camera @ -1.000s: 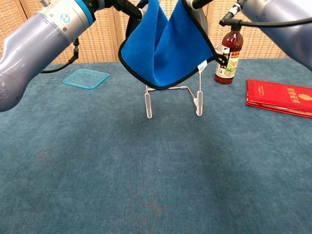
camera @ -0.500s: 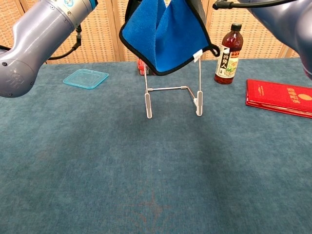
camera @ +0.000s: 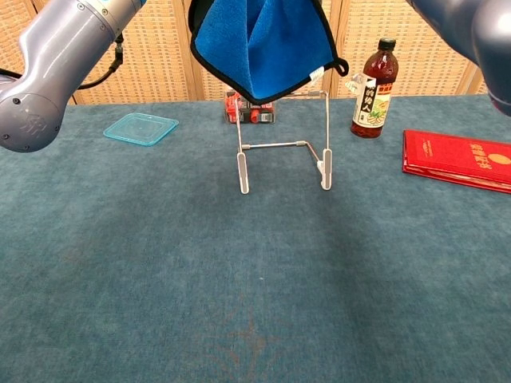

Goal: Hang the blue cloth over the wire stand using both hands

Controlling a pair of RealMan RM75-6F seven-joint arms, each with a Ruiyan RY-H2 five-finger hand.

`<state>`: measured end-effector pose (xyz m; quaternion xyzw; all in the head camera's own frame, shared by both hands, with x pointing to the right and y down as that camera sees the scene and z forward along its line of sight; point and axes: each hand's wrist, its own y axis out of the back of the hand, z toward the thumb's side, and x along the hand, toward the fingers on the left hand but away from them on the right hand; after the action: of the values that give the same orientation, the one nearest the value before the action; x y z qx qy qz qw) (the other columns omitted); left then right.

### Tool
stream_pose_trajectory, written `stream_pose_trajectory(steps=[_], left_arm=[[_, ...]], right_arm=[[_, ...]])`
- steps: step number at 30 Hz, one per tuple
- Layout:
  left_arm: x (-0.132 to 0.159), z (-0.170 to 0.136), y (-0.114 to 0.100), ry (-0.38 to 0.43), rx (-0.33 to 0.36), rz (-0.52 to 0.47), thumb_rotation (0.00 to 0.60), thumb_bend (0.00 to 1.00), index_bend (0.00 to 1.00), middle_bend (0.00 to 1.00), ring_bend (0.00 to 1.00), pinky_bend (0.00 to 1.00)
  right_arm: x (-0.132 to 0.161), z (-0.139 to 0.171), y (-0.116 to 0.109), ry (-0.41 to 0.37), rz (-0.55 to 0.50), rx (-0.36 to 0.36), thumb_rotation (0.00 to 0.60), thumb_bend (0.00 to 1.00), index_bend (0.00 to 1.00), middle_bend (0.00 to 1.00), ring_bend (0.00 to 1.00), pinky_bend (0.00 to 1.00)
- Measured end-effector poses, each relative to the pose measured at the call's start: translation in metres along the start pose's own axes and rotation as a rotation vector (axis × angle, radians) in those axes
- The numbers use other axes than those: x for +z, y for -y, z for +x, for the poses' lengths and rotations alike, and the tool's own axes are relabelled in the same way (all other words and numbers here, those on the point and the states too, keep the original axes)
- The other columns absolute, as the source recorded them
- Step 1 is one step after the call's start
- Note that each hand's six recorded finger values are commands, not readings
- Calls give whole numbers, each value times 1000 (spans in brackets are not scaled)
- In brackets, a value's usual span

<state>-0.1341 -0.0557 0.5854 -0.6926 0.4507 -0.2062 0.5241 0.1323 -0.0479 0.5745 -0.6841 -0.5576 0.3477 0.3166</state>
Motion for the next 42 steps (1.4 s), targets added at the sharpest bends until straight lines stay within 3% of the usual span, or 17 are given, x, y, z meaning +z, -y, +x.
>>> stream_pose_trajectory(steps=[11,25,42], left_arm=[[-9,-13,16,-38,-43,-16,600,473,709,0,0,0],[-35,-46,51,-131,-123,-68,600,473,709,0,0,0],[-43,-72,79,-184,-199,-80,600,473,709,0,0,0]], right_arm=[[-10,6,12,12,22,32,600,569,653,241,51,83],[-40,22,44,38,77,101,600,569,654,242,50,84],[-60,32,71,56,113,156,600,569,653,242,50,84]])
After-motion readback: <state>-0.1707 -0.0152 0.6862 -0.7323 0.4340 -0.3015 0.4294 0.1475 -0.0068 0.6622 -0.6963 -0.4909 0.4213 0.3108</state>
